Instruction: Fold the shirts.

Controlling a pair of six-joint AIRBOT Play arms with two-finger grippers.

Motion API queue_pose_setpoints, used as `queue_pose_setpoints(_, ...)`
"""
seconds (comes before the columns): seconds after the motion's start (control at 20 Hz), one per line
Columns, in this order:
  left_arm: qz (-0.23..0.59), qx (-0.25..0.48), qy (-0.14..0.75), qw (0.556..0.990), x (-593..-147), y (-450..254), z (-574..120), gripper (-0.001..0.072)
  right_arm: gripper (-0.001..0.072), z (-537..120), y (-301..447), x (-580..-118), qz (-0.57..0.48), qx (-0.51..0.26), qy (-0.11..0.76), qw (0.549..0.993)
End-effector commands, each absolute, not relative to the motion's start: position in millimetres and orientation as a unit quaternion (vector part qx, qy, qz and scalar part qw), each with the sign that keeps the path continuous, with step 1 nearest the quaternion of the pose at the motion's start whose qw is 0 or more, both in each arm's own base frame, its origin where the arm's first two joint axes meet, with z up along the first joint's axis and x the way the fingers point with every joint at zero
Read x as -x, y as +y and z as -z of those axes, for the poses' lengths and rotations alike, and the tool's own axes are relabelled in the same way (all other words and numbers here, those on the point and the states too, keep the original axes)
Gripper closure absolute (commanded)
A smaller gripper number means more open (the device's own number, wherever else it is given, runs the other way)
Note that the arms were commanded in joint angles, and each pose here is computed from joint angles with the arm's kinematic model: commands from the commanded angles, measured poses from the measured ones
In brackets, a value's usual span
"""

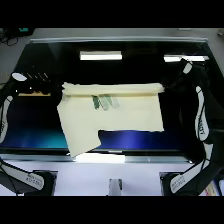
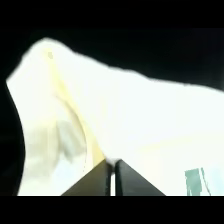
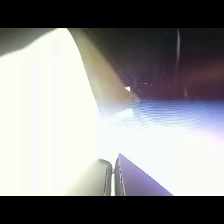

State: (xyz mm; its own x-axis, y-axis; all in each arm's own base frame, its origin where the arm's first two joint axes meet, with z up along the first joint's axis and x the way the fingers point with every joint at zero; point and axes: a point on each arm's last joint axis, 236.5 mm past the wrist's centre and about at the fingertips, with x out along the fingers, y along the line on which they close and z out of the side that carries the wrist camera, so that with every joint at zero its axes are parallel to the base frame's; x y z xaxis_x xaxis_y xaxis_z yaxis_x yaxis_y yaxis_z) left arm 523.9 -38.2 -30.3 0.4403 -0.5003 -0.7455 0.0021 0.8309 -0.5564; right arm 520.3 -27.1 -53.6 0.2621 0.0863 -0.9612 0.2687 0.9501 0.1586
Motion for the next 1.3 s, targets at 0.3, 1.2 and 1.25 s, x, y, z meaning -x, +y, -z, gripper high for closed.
queue_pose_setpoints(0.3,0.153,0.245,0.571,0.768,-491,-29,52,0.0676,0.0686,86,-9,-466,0.041,-0.157,0.708,0.687)
queue_pose_setpoints(1.2,0.081,0.247,0.715,0.649,-330,36,37,0.0274,0.0246,13,-54,-382,0.045,-0.187,0.734,0.651)
queue_pose_setpoints(1.25,0.072,0.260,0.708,0.653,-311,31,45,0.0274,0.0248,17,-54,-370,0.050,-0.192,0.732,0.651)
